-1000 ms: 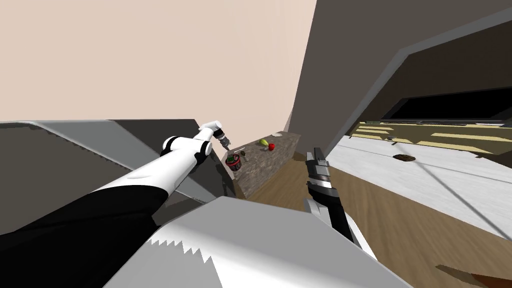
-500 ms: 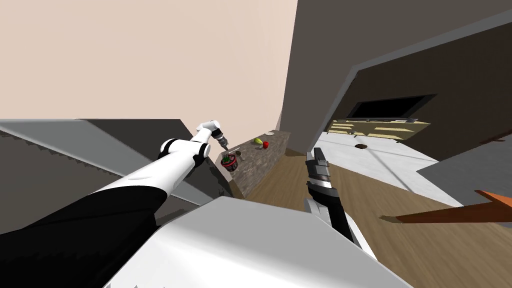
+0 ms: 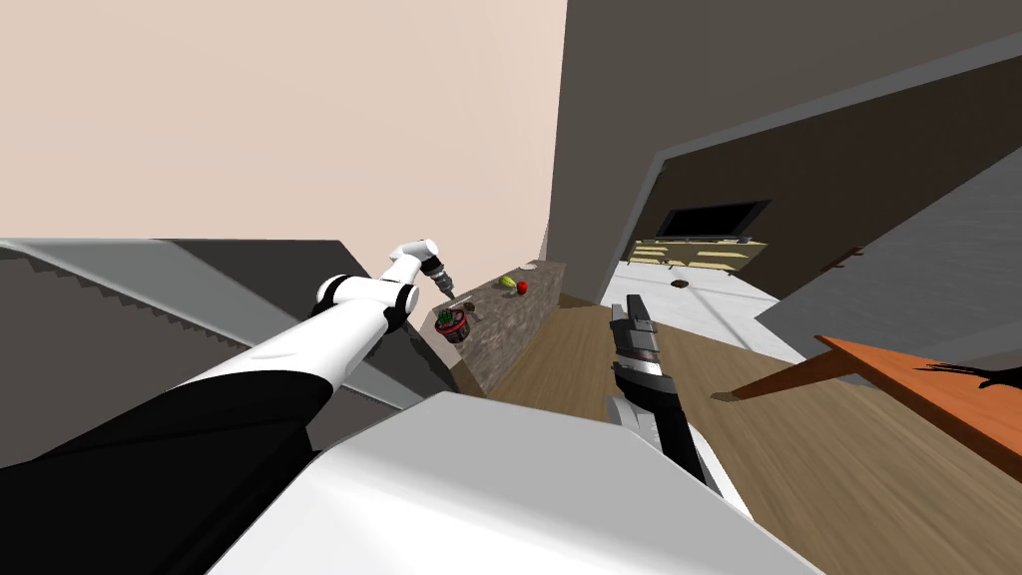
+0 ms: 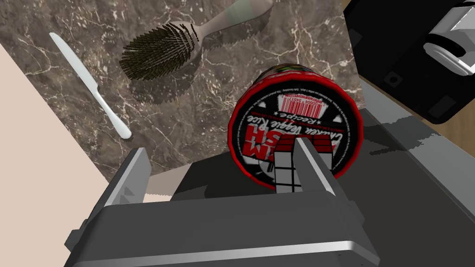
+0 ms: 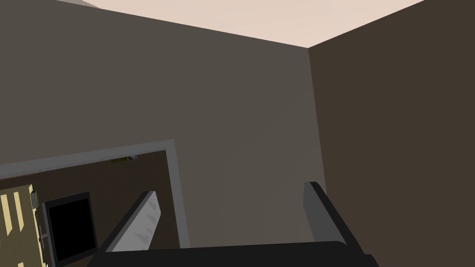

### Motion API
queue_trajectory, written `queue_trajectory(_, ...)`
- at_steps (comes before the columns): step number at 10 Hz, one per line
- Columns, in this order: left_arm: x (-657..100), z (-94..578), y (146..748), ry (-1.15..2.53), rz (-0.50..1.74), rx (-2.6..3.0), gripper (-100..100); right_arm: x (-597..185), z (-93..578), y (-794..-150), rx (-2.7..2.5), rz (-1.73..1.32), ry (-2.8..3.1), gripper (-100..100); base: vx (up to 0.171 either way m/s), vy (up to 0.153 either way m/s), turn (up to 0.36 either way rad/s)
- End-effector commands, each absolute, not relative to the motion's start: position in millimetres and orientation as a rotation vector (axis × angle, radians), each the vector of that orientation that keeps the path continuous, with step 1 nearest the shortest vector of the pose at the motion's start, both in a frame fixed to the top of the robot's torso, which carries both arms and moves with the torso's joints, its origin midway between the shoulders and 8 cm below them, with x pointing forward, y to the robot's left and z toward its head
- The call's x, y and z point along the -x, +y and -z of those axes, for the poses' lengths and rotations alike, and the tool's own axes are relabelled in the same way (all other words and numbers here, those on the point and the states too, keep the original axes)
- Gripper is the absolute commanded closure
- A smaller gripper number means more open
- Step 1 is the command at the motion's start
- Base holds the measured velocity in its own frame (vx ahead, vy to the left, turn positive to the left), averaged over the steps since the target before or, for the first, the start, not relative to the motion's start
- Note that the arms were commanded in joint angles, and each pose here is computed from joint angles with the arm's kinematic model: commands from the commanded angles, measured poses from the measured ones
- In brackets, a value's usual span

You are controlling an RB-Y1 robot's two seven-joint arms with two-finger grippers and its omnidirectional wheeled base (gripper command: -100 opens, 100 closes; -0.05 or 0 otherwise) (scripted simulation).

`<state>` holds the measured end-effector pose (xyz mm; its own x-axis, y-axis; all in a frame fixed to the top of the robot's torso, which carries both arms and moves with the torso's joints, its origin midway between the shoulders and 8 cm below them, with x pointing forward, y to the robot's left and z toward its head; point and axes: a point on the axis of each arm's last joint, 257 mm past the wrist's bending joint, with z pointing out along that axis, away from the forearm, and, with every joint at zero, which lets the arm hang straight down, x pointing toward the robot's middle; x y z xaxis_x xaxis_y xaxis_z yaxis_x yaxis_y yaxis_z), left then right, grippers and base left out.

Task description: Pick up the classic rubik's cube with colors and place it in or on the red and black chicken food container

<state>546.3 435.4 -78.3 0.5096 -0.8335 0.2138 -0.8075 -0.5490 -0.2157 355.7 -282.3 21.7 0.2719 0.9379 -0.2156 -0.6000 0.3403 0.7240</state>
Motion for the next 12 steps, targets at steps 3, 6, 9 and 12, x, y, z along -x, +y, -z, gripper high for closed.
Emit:
queue_trajectory(3, -546.2, 78.4, 435.5, 1.445, 0.450, 2.652, -100, -355.7, -21.7, -282.3, -0.574, -1.115, 0.702, 0, 0.005, -0.002, 0.017)
queue_trajectory(6, -540.0, 62.5, 438.0, 1.444, 0.425, 2.650, -100, -355.7, -21.7, -282.3, -0.574, -1.115, 0.702, 0, 0.026, -0.026, -0.020)
queue_trajectory(9, -530.8, 41.7, 441.4, 1.439, 0.392, 2.648, -100, -355.6, -21.7, -282.3, -0.574, -1.115, 0.702, 0, 0.061, -0.058, -0.031)
queue_trajectory(12, -523.1, 26.4, 443.8, 1.433, 0.367, 2.648, -100, -355.6, -21.7, -282.3, -0.574, -1.115, 0.702, 0, 0.043, -0.036, -0.024)
